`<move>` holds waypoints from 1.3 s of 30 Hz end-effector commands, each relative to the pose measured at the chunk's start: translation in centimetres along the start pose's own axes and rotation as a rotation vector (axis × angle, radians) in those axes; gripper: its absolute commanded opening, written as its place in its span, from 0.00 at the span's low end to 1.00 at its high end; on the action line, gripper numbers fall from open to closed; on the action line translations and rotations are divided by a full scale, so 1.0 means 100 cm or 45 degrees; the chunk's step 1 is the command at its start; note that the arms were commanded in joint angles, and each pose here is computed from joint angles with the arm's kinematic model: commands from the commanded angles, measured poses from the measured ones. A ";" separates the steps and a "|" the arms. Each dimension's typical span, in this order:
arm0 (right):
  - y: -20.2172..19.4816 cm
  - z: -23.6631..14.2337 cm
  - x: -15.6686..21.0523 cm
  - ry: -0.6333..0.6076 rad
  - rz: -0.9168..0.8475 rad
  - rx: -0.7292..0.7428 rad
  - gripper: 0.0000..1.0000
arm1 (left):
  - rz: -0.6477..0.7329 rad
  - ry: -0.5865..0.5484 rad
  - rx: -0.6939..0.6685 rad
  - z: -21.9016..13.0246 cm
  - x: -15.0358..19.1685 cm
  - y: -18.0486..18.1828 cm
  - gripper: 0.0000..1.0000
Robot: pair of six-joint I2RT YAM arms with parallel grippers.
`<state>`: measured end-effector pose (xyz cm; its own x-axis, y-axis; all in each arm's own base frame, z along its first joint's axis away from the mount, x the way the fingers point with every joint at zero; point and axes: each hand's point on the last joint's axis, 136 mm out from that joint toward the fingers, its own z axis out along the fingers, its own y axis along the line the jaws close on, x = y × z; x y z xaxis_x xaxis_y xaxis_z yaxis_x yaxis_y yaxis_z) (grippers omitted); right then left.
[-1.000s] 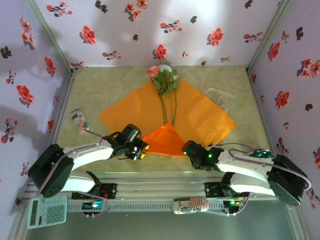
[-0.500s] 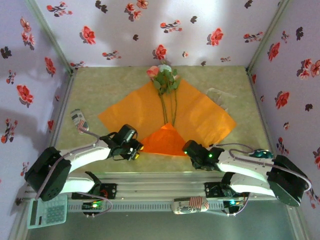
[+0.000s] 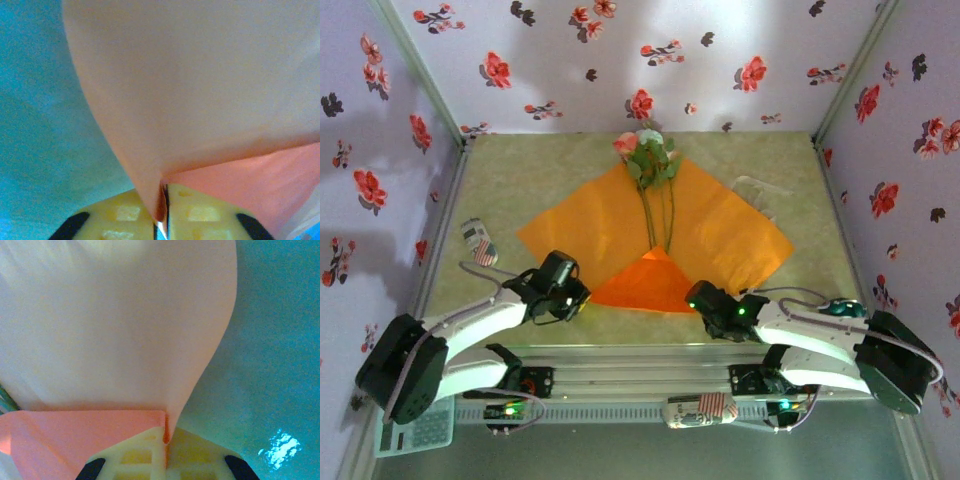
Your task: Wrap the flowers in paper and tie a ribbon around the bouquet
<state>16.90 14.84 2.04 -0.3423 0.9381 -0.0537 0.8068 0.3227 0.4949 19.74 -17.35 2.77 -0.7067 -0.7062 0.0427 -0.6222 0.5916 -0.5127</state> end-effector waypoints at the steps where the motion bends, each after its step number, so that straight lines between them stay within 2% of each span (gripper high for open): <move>1: -0.008 0.003 -0.008 -0.046 0.223 0.036 0.00 | 0.056 -0.023 0.003 -0.001 -0.004 0.000 0.03; 2: -0.009 0.003 -0.008 -0.045 0.221 0.037 0.00 | 0.073 -0.014 -0.005 -0.002 -0.003 0.000 0.00; 5: -0.008 0.003 -0.010 -0.051 0.209 0.039 0.03 | 0.151 -0.005 -0.040 -0.005 -0.002 0.003 0.00; 7: -0.011 -0.001 -0.008 -0.028 0.173 0.082 0.30 | 0.201 -0.004 -0.044 -0.007 -0.002 0.003 0.00; 9: -0.011 -0.008 -0.011 -0.031 0.109 0.093 0.46 | 0.244 -0.001 -0.034 -0.008 -0.001 0.001 0.00; 11: -0.005 -0.017 -0.014 -0.024 0.019 0.076 0.53 | 0.297 0.002 -0.042 -0.010 0.001 -0.001 0.00; 13: -0.001 -0.029 -0.015 -0.007 -0.091 0.079 0.56 | 0.358 -0.008 -0.051 -0.011 0.001 -0.003 0.00; 20: 0.022 -0.061 -0.005 0.095 -0.539 0.065 0.52 | 0.494 -0.038 -0.063 -0.015 0.006 -0.013 0.00; 23: 0.041 -0.068 0.008 0.142 -0.715 0.024 0.49 | 0.544 -0.055 -0.068 -0.016 0.007 -0.017 0.00; 25: 0.064 -0.063 0.033 0.234 -0.813 -0.089 0.47 | 0.578 -0.057 -0.062 -0.016 0.009 -0.020 0.00; 30: 0.106 -0.035 0.130 0.657 -0.905 -0.250 0.25 | 0.702 -0.083 -0.047 -0.017 0.016 -0.029 0.00; 32: 0.117 -0.026 0.158 0.764 -0.933 -0.274 0.19 | 0.748 -0.095 -0.052 -0.016 0.017 -0.029 0.00; 39: 0.115 0.023 0.193 0.878 -0.872 -0.175 0.08 | 0.872 -0.129 -0.071 -0.017 0.022 -0.026 0.00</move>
<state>20.70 34.38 4.74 -0.9477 0.3108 0.0722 0.2924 0.7552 0.5866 18.95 -20.09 5.34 -0.9196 -0.2556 -0.2982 -0.1220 0.9077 -0.4016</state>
